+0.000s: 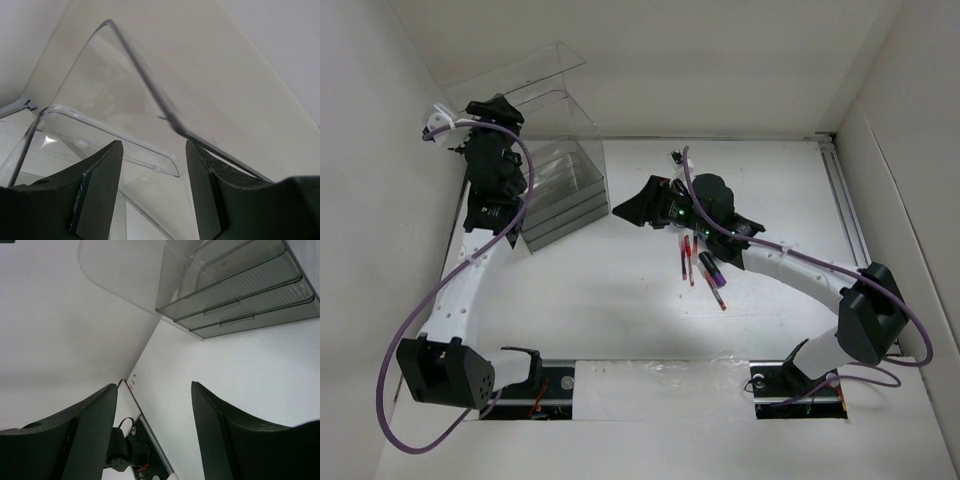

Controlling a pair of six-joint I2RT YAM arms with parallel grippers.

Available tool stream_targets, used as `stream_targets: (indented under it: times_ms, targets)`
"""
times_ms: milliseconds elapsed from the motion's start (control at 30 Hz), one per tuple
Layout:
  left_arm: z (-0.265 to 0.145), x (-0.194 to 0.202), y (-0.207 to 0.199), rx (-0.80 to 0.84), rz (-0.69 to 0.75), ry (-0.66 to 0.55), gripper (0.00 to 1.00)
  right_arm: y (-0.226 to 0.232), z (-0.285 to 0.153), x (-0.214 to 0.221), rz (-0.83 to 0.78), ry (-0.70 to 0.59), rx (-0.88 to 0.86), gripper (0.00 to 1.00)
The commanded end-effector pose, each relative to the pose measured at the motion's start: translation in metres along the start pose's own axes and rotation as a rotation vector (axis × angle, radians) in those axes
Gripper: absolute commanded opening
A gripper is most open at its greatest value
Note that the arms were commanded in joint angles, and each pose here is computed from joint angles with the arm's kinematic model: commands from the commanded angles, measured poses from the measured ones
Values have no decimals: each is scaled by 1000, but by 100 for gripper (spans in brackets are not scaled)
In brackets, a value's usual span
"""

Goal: Sort the stationery into containers
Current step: Open the storage box at the center of the board.

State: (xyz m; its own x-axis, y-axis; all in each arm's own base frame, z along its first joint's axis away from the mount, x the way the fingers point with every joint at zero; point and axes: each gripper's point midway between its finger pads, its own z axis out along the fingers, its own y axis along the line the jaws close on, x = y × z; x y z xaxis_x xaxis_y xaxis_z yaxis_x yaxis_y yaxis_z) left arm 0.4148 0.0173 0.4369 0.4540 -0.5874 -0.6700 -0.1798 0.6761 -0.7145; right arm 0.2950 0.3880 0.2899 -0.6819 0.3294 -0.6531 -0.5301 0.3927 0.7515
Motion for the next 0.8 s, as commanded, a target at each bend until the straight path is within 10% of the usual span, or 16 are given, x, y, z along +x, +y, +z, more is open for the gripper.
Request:
stream_targets:
  times_ms: [0, 767]
  targets:
    - [7, -21, -16, 36, 1, -20, 50, 10, -9, -16, -38, -55, -2, 66]
    - [62, -8, -3, -2, 26, 118, 64, -21, -15, -31, -63, -98, 141, 71]
